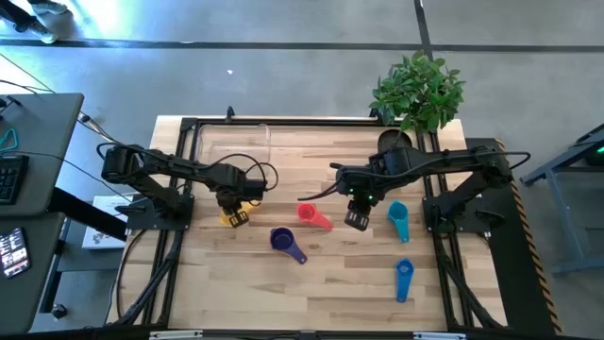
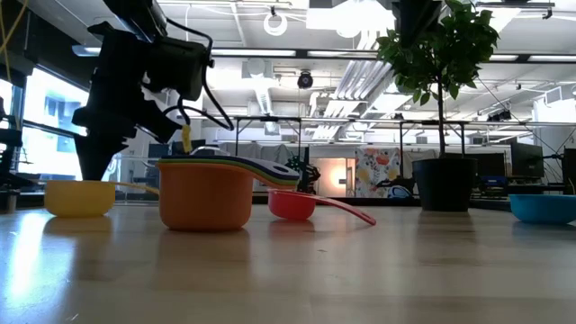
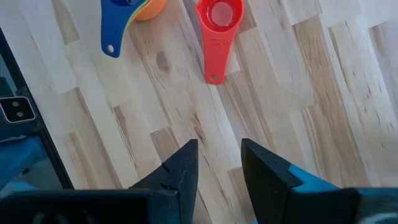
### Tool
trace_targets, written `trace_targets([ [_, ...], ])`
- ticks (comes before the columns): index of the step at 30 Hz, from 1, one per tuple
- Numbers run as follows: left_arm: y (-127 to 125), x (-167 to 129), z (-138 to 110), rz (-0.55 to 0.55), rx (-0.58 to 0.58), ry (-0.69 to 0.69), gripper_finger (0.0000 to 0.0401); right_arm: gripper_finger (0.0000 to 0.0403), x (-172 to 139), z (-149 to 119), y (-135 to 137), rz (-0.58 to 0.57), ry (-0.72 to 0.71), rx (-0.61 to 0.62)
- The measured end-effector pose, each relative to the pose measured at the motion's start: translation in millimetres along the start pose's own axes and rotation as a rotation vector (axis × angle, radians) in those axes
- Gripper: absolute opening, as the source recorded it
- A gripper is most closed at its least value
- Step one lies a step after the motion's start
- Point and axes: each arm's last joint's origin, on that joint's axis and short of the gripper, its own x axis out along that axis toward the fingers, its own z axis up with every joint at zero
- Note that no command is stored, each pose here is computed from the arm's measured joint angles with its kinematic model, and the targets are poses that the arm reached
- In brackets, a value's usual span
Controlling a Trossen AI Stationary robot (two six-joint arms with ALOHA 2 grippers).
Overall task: Nest measuring cups in basket
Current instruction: Stack the yellow measuring cup on top of the violet measuring cup
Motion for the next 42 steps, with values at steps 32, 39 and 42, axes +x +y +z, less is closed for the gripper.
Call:
trace_targets([
  [32, -48, -89, 20, -0.048, 0.556, -0.333, 0.0002, 0.0114, -1, 9, -5, -0.165, -0.211, 0.389],
  [39, -58, -118, 22, -0.026, 0.836, -0.45, 0.0004, 0.0114, -3, 15, -17, -0.213, -0.293, 0.651],
  [42, -62, -127, 23, 0.003, 0.986, -0.502, 0.0005, 0.0114, -3, 17, -24, -0.222, -0.315, 0.732],
])
